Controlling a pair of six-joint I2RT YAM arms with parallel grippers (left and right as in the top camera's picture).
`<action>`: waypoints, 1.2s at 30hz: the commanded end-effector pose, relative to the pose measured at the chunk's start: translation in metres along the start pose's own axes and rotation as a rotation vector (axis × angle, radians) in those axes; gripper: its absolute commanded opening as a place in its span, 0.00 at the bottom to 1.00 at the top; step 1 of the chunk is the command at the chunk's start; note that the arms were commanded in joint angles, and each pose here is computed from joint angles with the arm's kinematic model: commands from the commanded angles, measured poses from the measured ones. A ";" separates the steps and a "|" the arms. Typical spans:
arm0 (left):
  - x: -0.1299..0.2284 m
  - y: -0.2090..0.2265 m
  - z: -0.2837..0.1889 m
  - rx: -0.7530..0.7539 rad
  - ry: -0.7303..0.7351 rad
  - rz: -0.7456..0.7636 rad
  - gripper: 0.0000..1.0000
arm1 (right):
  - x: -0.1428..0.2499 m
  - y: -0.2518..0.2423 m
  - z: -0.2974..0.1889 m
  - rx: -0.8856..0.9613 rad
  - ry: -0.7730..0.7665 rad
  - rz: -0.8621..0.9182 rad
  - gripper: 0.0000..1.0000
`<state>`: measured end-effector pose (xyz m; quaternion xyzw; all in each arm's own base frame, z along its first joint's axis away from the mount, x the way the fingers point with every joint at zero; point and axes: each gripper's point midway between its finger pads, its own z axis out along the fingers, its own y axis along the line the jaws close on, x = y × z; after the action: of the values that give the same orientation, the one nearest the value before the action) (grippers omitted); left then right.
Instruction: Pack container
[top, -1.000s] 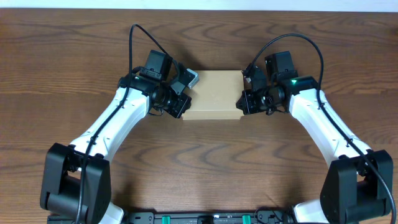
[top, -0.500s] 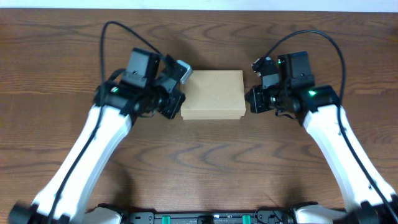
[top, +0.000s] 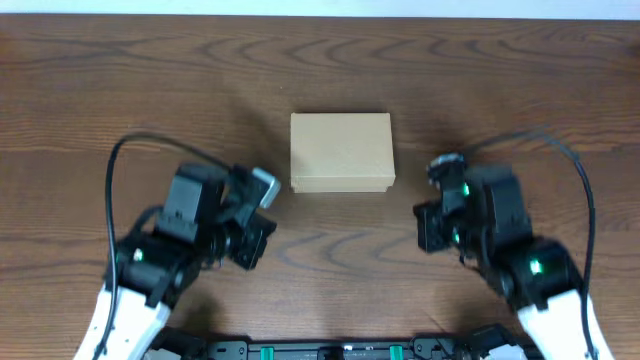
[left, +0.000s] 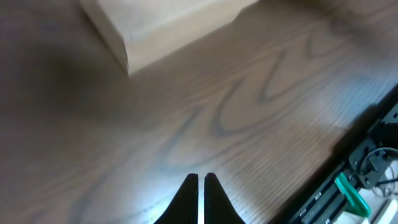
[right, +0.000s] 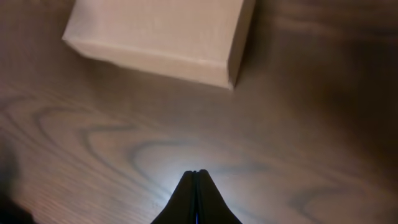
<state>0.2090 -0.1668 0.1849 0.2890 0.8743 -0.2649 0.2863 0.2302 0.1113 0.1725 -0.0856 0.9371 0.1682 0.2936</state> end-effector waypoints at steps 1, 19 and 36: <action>0.005 -0.006 -0.005 0.015 -0.057 -0.028 0.06 | 0.004 0.000 -0.005 -0.005 -0.080 0.026 0.04; 0.010 -0.001 -0.005 -0.018 -0.055 -0.028 0.95 | 0.013 0.005 -0.006 -0.057 -0.071 0.311 0.99; -0.005 0.037 -0.030 -0.245 -0.242 -0.114 0.95 | 0.013 0.005 -0.006 -0.057 -0.071 0.311 0.99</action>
<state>0.2131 -0.1501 0.2012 0.2468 0.8585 -0.2447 0.3771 0.2176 0.1111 0.1743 0.0576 0.9218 0.2376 0.3009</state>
